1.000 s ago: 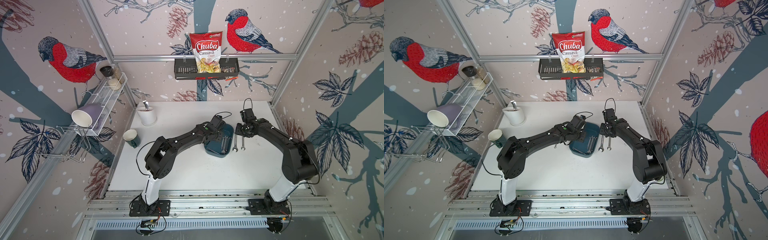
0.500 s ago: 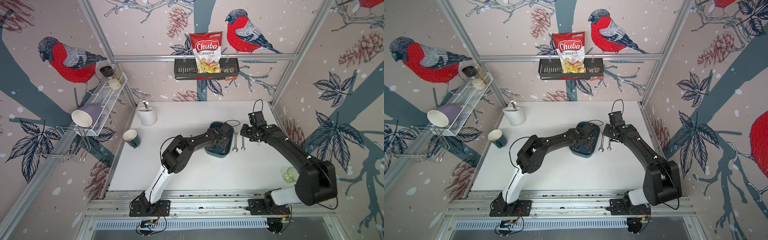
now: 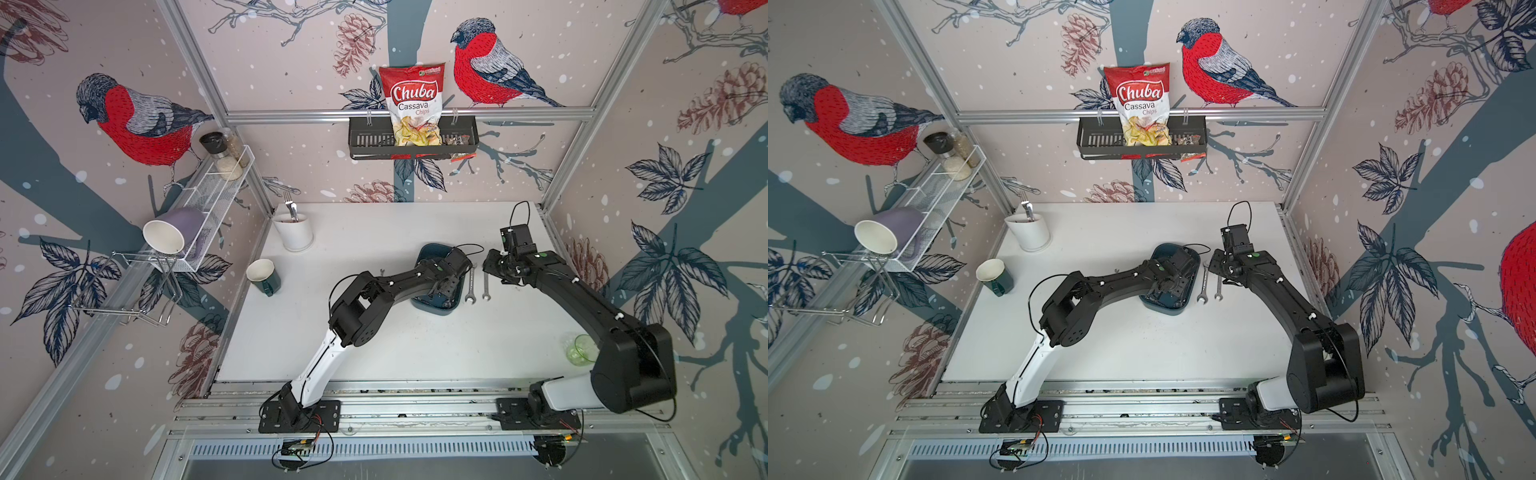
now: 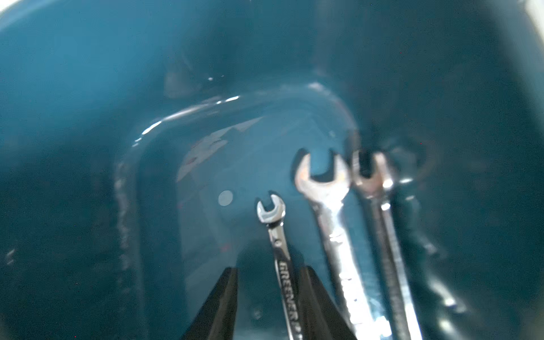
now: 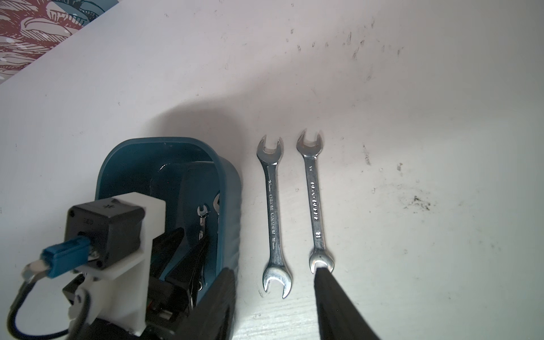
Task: Take out the wrench from the storage box
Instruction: Pick up the wrench from the storage box.
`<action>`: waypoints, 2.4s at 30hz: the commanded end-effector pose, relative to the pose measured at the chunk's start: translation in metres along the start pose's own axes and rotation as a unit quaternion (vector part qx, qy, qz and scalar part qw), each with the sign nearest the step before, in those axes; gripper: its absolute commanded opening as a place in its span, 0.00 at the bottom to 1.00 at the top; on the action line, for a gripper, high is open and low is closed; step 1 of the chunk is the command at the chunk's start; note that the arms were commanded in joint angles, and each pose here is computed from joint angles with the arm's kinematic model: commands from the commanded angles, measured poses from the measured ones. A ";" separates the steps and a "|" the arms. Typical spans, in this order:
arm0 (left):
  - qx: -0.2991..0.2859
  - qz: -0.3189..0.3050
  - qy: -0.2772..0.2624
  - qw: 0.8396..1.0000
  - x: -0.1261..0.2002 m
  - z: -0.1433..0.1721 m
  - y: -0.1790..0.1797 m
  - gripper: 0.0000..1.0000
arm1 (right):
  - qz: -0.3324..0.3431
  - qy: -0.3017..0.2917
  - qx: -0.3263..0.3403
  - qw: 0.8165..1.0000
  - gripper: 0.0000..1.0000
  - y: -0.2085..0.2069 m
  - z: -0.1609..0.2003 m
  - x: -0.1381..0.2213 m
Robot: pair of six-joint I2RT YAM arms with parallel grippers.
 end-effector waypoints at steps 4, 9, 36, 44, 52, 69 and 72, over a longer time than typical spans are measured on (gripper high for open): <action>0.009 -0.033 0.039 0.999 0.001 0.015 0.034 0.38 | -0.006 -0.004 0.002 1.000 0.49 0.000 -0.003 0.000; 0.027 0.008 0.019 0.999 0.013 0.002 0.025 0.38 | -0.009 -0.004 0.000 1.000 0.49 0.002 -0.004 0.002; 0.100 0.009 0.054 0.993 0.003 0.029 0.011 0.37 | -0.013 -0.003 -0.001 1.000 0.50 -0.002 -0.001 0.005; 0.112 -0.005 0.057 0.992 -0.008 0.037 0.016 0.28 | -0.018 -0.002 -0.002 1.000 0.50 -0.003 -0.001 0.006; 0.105 0.003 0.041 0.994 -0.004 0.026 0.016 0.17 | -0.021 -0.002 -0.004 1.000 0.50 -0.003 -0.002 0.006; 0.110 0.002 -0.005 0.994 0.035 -0.016 0.034 0.15 | -0.025 -0.003 -0.008 1.000 0.50 -0.005 -0.002 0.007; 0.109 0.001 -0.012 0.994 0.042 -0.022 0.038 0.15 | -0.026 -0.003 -0.008 1.000 0.50 -0.005 -0.002 0.007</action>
Point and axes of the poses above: each gripper's point midway between its finger pads, its own x axis back along the fingers, its own y axis along the line the jaws close on, z = x × y, the point moved 2 cm from there along x, back along the fingers, and after that the axes turned 5 degrees about -x, right-handed, at the moved point
